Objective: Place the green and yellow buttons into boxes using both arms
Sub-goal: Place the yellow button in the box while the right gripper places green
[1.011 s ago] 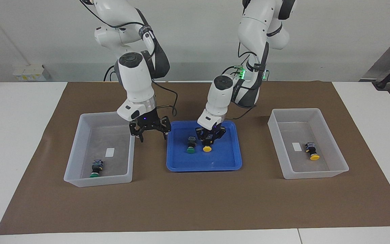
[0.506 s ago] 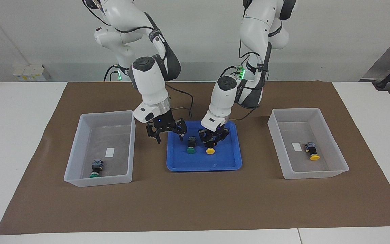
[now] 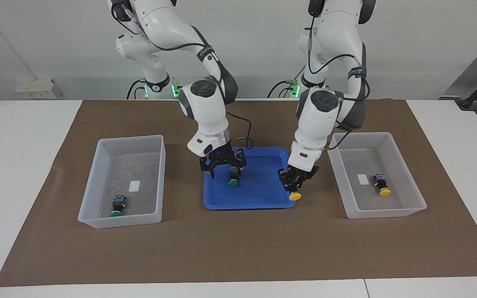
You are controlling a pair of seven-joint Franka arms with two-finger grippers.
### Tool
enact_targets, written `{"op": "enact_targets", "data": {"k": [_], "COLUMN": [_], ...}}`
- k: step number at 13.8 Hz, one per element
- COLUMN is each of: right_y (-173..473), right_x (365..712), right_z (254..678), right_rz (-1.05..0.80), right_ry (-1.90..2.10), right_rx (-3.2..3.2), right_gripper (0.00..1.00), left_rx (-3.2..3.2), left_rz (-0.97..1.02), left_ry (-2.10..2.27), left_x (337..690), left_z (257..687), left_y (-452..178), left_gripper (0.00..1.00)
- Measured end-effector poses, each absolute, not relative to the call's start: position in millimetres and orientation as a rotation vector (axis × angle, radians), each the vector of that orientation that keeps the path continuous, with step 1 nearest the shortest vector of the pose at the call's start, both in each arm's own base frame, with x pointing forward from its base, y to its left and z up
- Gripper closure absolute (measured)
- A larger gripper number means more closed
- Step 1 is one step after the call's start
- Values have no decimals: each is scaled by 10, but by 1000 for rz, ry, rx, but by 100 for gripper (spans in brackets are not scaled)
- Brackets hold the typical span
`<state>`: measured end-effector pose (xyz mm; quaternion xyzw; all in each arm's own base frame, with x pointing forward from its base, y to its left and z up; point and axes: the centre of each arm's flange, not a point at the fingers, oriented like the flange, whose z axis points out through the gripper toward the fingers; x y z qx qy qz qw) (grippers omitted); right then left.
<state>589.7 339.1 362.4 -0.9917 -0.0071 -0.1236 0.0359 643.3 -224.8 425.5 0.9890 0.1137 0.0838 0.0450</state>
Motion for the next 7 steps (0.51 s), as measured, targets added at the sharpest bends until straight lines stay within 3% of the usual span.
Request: {"op": "enact_targets", "data": {"k": [3, 7], "right_y": [3587, 3731], "right_x": [5842, 5704], "right_z": [3322, 3206], "right_rz": [-382, -322], "right_ry": [-72, -122], "right_rx": [-3113, -3154], "right_gripper": [0, 0], "left_rx": [3046, 3083], "left_rz": [258, 229], "left_ry": [358, 269], "left_x": [6716, 6807], "left_z": [4490, 4412], "left_y": [-1317, -277], "left_gripper": [56, 56]}}
